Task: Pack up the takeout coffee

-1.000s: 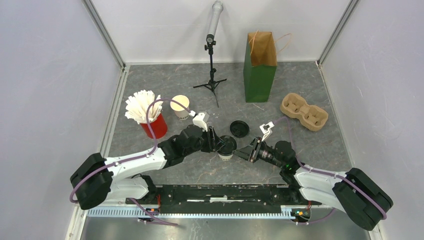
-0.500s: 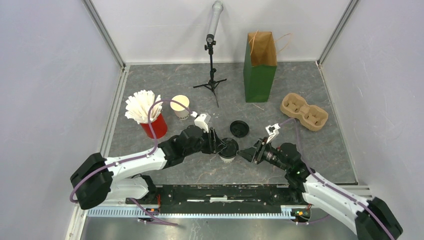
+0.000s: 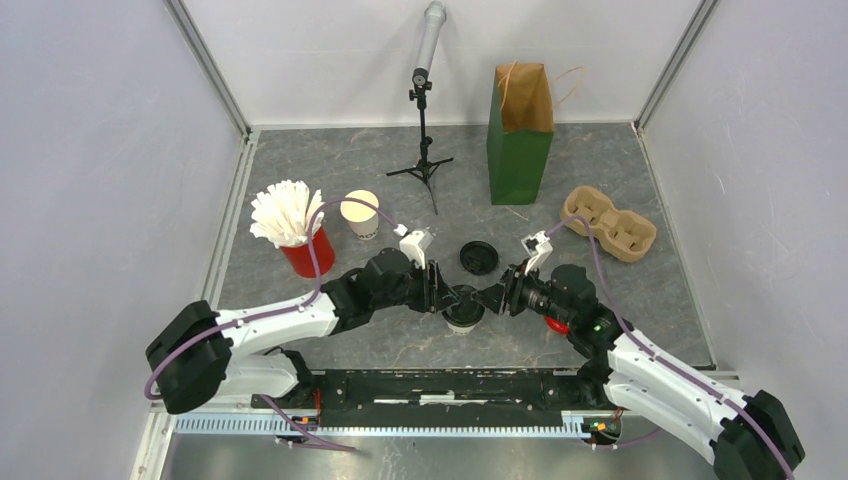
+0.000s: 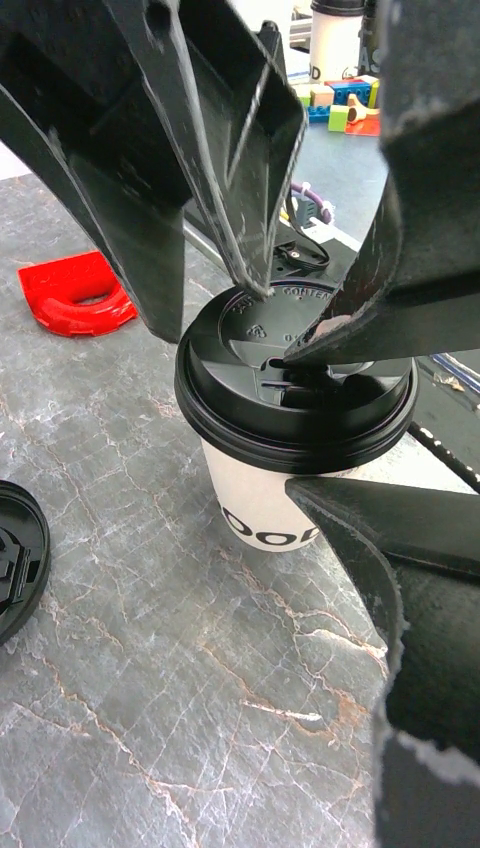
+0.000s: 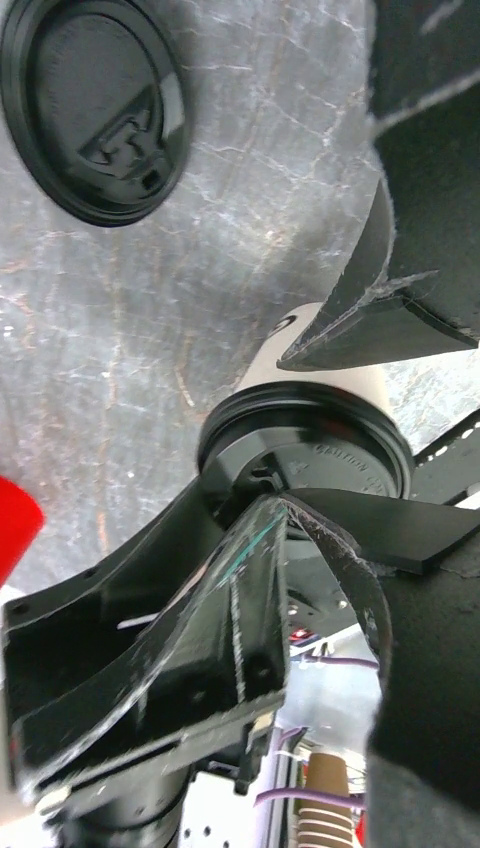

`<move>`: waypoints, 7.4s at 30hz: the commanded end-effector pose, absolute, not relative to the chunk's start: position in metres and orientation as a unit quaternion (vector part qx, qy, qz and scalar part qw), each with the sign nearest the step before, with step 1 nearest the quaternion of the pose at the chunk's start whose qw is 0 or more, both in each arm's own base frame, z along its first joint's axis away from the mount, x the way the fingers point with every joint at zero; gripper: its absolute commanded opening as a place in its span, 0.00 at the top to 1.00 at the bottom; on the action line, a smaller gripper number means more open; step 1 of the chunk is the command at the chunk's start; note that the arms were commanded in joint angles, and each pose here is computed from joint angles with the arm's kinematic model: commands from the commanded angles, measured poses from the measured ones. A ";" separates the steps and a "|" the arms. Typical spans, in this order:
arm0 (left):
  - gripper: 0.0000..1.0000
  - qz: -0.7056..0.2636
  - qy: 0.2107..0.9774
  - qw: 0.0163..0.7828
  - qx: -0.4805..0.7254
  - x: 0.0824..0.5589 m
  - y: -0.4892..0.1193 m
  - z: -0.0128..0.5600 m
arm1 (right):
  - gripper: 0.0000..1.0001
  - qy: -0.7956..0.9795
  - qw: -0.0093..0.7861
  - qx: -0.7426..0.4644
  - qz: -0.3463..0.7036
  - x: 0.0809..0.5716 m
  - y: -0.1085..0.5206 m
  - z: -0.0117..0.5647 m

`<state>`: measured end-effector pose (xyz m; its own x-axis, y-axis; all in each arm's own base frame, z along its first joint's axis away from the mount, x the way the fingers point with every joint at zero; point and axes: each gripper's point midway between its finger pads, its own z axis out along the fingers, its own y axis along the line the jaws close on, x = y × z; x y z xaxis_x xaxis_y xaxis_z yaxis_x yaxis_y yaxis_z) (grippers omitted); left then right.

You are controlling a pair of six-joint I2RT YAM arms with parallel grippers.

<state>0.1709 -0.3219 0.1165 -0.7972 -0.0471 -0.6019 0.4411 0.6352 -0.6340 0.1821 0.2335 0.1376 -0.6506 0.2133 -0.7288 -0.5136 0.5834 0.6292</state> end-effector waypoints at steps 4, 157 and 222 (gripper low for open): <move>0.50 -0.374 0.879 0.259 0.145 0.156 -0.311 0.087 | 0.49 0.801 0.381 -0.101 0.451 0.164 0.227 0.094; 0.00 -0.192 0.837 0.486 0.162 0.173 -0.165 0.221 | 0.09 0.848 0.491 -0.160 0.119 0.288 0.141 0.206; 0.50 0.046 0.894 0.390 0.218 0.352 -0.176 0.188 | 1.00 0.705 0.580 -0.273 0.303 0.198 0.217 0.254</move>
<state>0.3255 -0.1752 0.1847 -0.6356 0.3711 -0.6770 0.3140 0.9253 0.2125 0.2092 0.2222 0.2342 -0.1962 -0.0673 -0.9783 -0.7246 0.6821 0.0983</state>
